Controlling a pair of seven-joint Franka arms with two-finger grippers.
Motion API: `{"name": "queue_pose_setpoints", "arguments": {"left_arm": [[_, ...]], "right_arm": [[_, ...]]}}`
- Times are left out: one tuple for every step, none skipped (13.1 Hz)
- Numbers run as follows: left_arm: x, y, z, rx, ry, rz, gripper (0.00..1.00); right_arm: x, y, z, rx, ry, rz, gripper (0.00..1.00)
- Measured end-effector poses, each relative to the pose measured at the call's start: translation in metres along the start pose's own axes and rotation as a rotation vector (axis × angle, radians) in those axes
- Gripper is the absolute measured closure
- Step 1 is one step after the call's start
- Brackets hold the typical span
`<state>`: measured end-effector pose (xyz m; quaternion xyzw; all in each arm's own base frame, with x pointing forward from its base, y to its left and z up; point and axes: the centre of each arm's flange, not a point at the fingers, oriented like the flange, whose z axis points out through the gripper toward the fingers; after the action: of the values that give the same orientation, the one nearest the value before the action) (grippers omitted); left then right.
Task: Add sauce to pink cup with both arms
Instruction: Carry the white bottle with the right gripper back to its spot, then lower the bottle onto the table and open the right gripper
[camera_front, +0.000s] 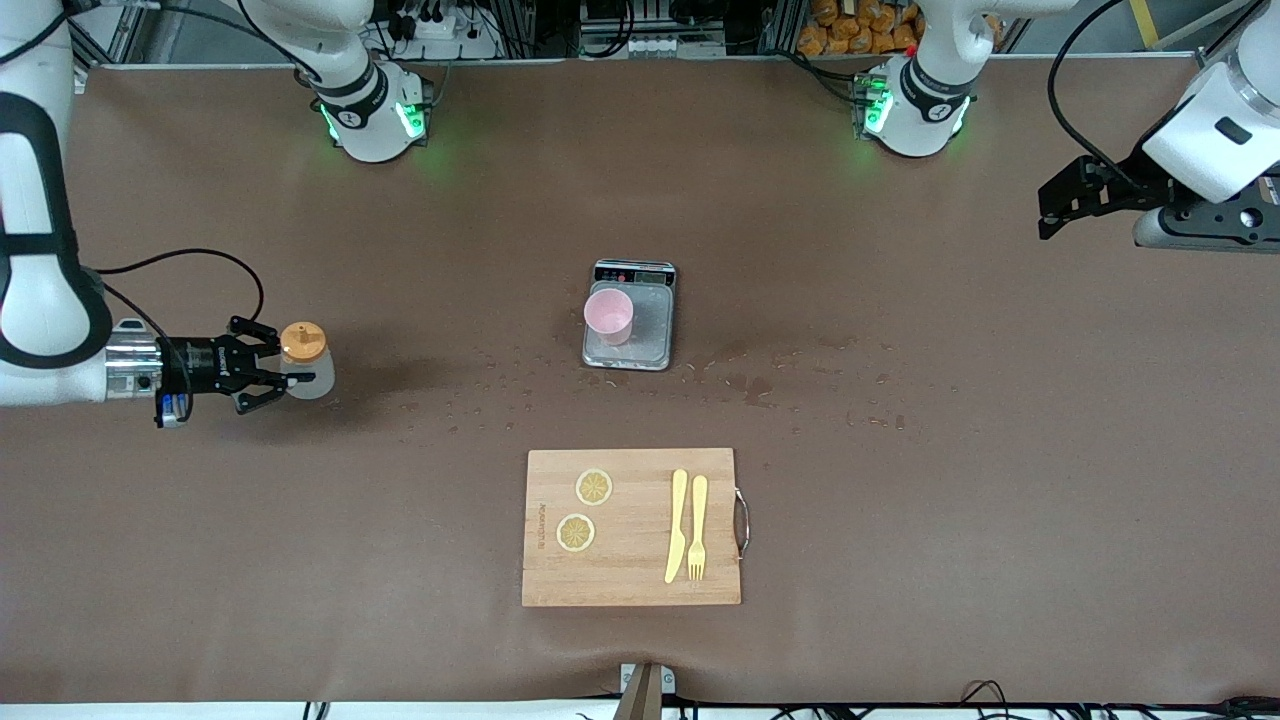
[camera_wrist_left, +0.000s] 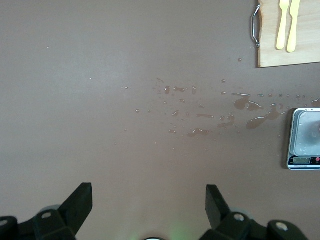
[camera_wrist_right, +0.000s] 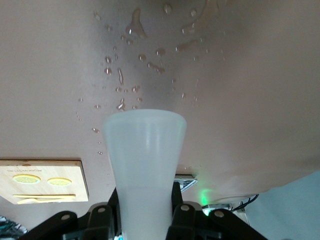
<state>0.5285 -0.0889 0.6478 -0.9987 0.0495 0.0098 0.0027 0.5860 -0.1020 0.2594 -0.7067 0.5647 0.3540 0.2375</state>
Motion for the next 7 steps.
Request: {"name": "queue_pose_setpoints", "arguments": {"left_arm": [[0.0, 0.0, 0.0, 0.0, 0.0, 0.0, 0.0], [0.0, 0.0, 0.0, 0.0, 0.0, 0.0, 0.0], [0.0, 0.0, 0.0, 0.0, 0.0, 0.0, 0.0], [0.0, 0.0, 0.0, 0.0, -0.001, 0.0, 0.0], [0.0, 0.0, 0.0, 0.0, -0.001, 0.0, 0.0], [0.0, 0.0, 0.0, 0.0, -0.001, 0.0, 0.0], [0.0, 0.0, 0.001, 0.0, -0.001, 0.0, 0.0]], "right_arm": [[0.021, 0.005, 0.005, 0.01, -0.026, -0.007, 0.6], [0.04, 0.01, 0.008, 0.021, -0.05, -0.01, 0.6], [0.055, 0.015, 0.011, 0.029, -0.073, -0.016, 0.6], [0.068, 0.02, 0.01, 0.038, -0.093, -0.025, 0.6], [0.081, 0.026, 0.006, 0.049, -0.112, -0.033, 0.6], [0.093, 0.033, 0.0, 0.061, -0.132, -0.039, 0.6], [0.102, 0.038, -0.006, 0.075, -0.145, -0.04, 0.6]]}}
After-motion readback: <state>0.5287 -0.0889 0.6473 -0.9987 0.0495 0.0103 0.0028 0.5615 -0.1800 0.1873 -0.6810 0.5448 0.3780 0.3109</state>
